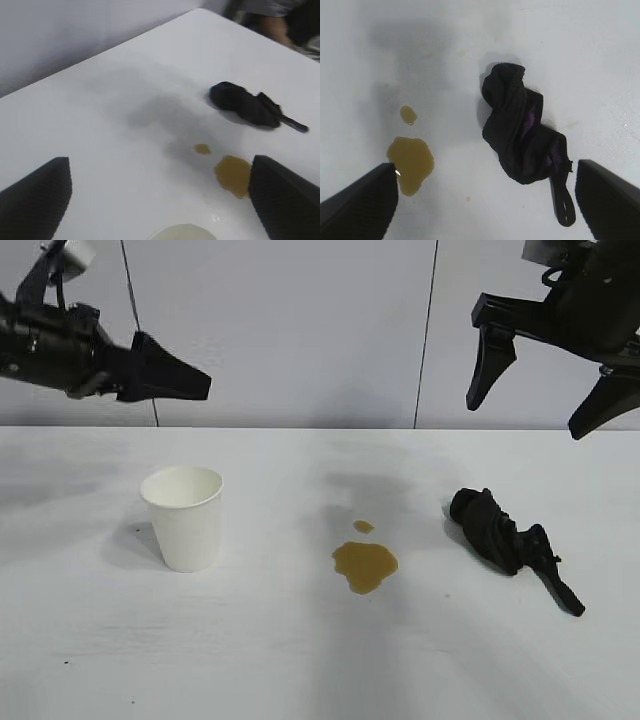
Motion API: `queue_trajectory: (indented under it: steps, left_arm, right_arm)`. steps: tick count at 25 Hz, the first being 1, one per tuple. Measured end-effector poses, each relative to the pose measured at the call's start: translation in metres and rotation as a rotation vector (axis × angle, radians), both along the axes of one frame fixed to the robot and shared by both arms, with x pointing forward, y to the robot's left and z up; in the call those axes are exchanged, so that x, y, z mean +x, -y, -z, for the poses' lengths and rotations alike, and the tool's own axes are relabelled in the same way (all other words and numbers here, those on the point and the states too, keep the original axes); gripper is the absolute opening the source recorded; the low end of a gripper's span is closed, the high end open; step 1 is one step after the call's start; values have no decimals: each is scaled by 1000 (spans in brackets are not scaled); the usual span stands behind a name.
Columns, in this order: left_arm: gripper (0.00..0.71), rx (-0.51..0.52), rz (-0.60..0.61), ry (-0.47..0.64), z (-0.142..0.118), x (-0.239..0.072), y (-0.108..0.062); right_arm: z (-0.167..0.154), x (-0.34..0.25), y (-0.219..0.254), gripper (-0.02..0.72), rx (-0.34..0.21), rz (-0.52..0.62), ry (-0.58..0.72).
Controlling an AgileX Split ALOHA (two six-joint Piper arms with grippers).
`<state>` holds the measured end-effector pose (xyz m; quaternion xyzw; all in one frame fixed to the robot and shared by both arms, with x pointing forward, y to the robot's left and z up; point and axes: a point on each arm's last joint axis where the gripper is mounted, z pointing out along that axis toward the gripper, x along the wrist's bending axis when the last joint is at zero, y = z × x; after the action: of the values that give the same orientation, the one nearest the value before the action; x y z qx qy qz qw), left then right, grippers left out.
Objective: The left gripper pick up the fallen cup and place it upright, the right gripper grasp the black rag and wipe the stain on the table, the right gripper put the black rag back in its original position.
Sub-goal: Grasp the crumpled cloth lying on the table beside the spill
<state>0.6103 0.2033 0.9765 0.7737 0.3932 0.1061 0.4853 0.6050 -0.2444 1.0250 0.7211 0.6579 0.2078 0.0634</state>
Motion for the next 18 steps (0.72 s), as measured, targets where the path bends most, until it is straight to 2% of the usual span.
queue_trajectory:
  steps: [2,5,8,12,18]
  left_arm:
    - [693,-1,-105,-81,-14,-6,5]
    - [693,-17,-151,-183,-29,-14,18]
    - [693,9,-159,-291,-35,-16,28]
    - [693,48,-213,-390,-36,-16,27]
    - [693,45,-242,-477,-34,-20,27]
  right_arm:
    - [0,0,0,661,0,0,0]
    - [0,0,0,661,0,0,2]
    - [-1,2,0,661,1,5,28]
    - [0,3,0,661,-3,4,27]
    - [19,7,6,661,-108,-46,-27]
